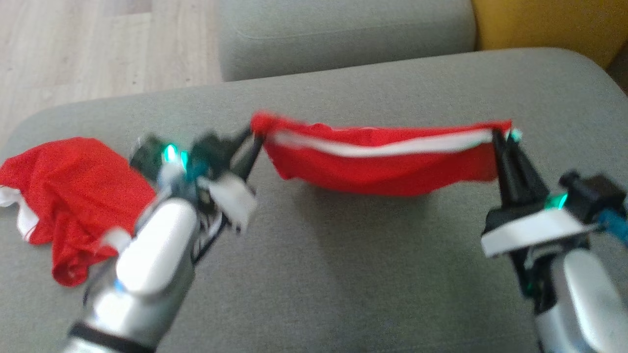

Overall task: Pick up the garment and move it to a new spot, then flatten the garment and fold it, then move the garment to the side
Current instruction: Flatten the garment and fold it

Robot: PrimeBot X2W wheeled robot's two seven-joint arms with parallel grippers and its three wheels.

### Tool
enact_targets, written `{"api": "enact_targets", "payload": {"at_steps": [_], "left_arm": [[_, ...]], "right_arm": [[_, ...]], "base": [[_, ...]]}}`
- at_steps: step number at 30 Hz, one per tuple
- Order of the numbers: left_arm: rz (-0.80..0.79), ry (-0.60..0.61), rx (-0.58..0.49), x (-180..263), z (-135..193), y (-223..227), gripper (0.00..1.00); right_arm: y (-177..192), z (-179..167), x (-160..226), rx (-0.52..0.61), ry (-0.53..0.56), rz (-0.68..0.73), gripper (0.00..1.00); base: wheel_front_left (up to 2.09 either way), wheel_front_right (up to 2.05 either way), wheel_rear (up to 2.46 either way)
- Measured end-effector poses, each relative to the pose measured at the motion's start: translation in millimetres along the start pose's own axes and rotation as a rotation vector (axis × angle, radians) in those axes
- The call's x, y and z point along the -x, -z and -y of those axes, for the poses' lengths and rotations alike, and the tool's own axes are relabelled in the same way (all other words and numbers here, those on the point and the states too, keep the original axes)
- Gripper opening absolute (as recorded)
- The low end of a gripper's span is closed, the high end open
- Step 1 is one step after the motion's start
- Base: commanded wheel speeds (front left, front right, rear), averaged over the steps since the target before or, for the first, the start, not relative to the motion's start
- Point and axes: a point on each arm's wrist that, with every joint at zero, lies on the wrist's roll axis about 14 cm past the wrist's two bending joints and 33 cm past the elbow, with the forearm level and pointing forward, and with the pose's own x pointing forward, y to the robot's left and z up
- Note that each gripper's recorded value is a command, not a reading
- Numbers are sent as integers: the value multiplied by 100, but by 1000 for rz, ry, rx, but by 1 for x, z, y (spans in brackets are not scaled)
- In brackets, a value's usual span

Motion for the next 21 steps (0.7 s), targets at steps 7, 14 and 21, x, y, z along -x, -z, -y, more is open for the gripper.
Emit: {"api": "enact_targets", "payload": {"at_steps": [7, 14, 21], "left_arm": [[168, -43, -62, -12, -39, -97, 0], [167, -74, 17, 0, -55, -111, 0], [95, -75, 128, -1, -59, -86, 0]], "right_arm": [[-90, -8, -43, 94, -50, 180, 0], [-114, -9, -49, 112, -25, 188, 0], [-81, -7, -54, 125, -10, 62, 0]], "base": [[0, 0, 0], [0, 0, 0], [0, 0, 0]]}}
